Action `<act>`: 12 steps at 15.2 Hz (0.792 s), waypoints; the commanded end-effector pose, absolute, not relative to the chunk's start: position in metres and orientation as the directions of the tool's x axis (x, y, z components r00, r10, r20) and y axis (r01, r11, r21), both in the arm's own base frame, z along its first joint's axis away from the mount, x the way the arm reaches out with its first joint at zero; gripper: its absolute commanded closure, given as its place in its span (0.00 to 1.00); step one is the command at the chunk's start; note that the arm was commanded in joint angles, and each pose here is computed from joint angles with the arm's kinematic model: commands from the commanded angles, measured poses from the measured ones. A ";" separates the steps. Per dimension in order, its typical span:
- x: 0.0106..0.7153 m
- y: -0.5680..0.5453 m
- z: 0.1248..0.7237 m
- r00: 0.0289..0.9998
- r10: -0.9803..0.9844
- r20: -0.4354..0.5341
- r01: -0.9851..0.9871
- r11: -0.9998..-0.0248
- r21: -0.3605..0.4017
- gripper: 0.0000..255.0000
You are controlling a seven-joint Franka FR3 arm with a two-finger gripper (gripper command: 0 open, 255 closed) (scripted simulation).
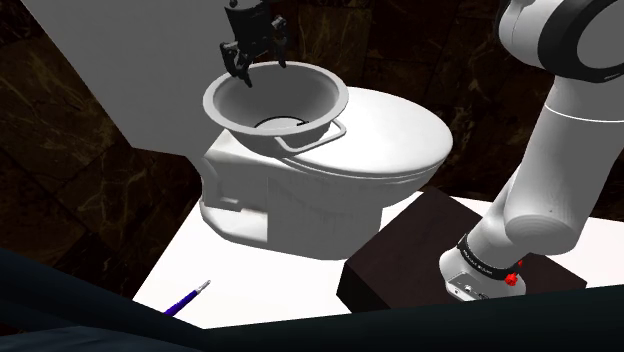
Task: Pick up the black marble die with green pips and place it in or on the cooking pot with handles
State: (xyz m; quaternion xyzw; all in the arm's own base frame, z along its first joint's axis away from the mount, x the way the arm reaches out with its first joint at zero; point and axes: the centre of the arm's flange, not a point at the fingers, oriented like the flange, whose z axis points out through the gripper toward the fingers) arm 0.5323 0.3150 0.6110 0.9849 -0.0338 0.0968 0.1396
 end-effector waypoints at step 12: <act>0.523 0.329 0.658 0.979 -0.039 0.200 -0.094 -0.959 0.269 0.00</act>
